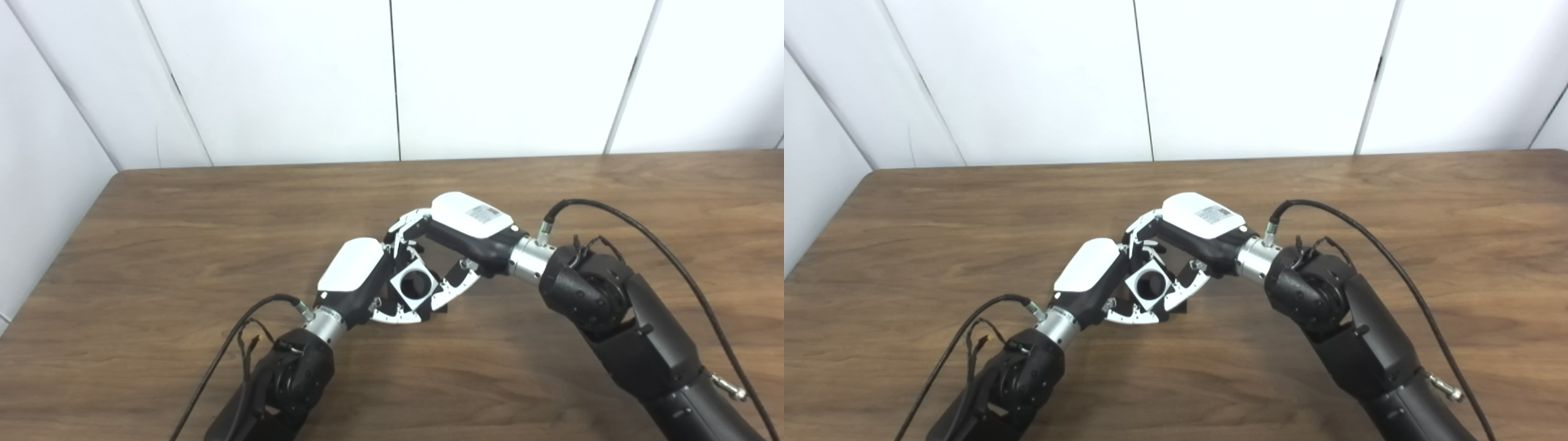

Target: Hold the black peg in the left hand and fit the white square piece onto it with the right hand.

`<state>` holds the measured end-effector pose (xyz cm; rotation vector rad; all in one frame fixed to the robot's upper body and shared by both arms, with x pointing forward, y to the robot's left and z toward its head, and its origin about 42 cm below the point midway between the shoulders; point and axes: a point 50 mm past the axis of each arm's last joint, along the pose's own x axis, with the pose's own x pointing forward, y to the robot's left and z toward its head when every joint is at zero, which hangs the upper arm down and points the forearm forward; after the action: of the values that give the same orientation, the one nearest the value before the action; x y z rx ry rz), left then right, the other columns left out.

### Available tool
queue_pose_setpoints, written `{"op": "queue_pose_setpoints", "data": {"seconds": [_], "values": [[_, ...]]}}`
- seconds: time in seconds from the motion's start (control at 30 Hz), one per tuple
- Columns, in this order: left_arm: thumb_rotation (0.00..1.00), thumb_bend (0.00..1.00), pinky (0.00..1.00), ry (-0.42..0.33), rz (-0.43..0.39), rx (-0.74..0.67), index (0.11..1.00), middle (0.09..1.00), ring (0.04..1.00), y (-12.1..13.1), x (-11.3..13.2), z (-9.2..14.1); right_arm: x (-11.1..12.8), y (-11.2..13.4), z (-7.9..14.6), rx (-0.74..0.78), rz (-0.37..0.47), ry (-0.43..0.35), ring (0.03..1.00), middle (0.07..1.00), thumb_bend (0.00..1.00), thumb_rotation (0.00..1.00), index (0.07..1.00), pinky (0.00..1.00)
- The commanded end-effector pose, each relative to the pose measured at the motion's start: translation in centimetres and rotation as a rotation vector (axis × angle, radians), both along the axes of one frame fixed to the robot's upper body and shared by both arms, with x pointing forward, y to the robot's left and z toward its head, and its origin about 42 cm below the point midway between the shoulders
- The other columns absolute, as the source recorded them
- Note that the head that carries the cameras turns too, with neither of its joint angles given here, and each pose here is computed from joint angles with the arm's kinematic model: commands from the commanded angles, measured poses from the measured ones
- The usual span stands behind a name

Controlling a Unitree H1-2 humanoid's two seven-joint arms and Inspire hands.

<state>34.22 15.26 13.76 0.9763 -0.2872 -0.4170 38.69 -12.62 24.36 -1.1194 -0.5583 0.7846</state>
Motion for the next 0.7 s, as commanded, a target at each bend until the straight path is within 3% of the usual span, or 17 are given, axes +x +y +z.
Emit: {"op": "queue_pose_setpoints", "data": {"seconds": [0.0, 0.67], "values": [[0.09, 0.51, 0.6, 0.157, -0.033, 0.08, 0.491, 0.802, 0.743, -0.8, -1.4, -3.3, 0.5, -0.4, 1.4, 0.017, -0.006, -0.049, 0.828, 0.77, 0.52, 0.14, 0.481, 0.72], [0.09, 0.51, 0.6, 0.16, -0.034, 0.079, 0.491, 0.799, 0.746, 0.0, -1.4, -3.1, 1.1, -2.6, 2.1, 0.031, -0.057, -0.065, 0.82, 0.765, 0.52, 0.14, 0.48, 0.72]]}}
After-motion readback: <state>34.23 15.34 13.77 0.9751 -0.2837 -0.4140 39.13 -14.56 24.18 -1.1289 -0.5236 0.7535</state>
